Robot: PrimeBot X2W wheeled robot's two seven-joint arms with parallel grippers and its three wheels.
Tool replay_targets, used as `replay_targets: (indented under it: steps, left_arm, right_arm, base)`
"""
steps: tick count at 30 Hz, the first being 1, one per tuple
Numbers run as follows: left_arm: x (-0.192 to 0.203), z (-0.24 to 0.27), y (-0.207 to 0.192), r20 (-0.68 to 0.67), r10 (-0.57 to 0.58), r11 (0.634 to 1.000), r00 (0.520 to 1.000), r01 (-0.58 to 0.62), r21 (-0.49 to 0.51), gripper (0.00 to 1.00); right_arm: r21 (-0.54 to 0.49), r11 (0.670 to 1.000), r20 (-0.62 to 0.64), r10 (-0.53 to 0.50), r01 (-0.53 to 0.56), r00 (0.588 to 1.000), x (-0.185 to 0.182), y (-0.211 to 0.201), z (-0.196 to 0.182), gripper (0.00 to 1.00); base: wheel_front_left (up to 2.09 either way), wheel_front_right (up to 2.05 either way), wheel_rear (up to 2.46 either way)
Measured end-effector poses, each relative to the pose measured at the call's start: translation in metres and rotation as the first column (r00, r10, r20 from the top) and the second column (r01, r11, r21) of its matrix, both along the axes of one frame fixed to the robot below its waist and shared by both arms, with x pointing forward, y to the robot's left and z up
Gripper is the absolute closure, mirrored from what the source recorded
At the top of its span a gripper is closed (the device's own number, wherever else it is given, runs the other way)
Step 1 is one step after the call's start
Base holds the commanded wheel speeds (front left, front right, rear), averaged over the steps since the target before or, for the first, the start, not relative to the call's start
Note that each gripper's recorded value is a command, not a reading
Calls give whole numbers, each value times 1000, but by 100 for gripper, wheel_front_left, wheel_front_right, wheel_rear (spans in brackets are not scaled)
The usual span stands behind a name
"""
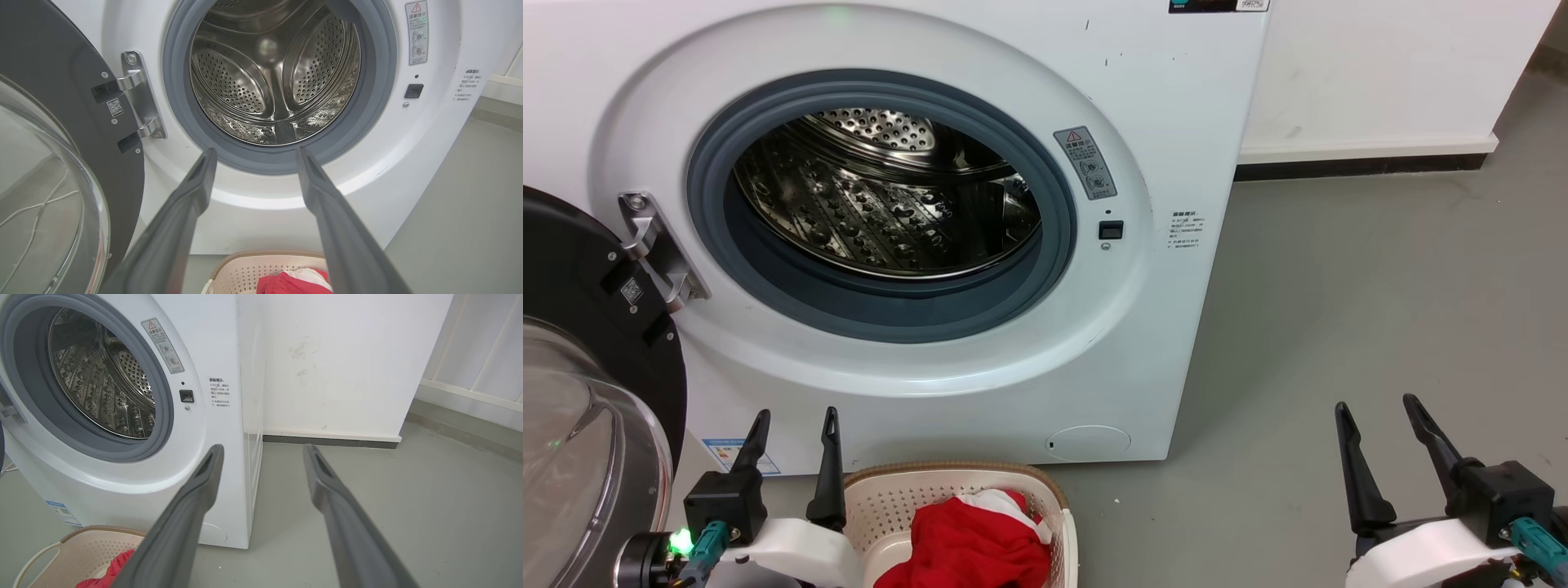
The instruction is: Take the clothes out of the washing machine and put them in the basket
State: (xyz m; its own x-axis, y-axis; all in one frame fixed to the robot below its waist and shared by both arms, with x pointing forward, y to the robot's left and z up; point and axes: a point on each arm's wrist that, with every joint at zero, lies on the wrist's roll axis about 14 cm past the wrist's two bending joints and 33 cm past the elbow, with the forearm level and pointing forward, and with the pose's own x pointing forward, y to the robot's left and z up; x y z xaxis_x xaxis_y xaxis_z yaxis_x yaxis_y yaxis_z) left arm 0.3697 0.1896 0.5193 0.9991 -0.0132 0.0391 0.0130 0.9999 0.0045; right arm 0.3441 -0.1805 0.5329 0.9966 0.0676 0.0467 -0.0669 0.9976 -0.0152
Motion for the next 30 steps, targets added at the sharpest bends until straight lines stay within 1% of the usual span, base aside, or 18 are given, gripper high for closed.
replay_targets:
  steps: [10, 11, 16, 22, 30]
  left_arm:
    - [-1, -1, 1, -1, 9, 1000, 1000, -9, -3, 0]
    - [-1, 0, 1, -1, 9, 1000, 1000, -9, -3, 100]
    - [-8, -23, 0, -72, 15, 1000, 997, -16, -20, 100]
    - [-8, -32, 5, -119, 28, 990, 992, -44, -134, 100]
    - [-7, -34, 5, -134, 23, 955, 991, -62, -291, 100]
  right_arm:
    - [2, 1000, -3, 9, -9, 1000, 1, 3, -1, 0]
    - [2, 1000, -2, 9, -9, 1000, 1, 3, -1, 100]
    - [9, 1000, -63, 6, -6, 998, -4, 2, -21, 100]
    - [138, 990, -81, 8, 3, 997, -5, 2, -26, 100]
    - [296, 955, -90, 11, 16, 996, -1, 0, -28, 100]
  base:
    - [0, 0, 0]
    - [0, 0, 0]
    - [0, 0, 0]
    - [0, 0, 0]
    - [0, 0, 0]
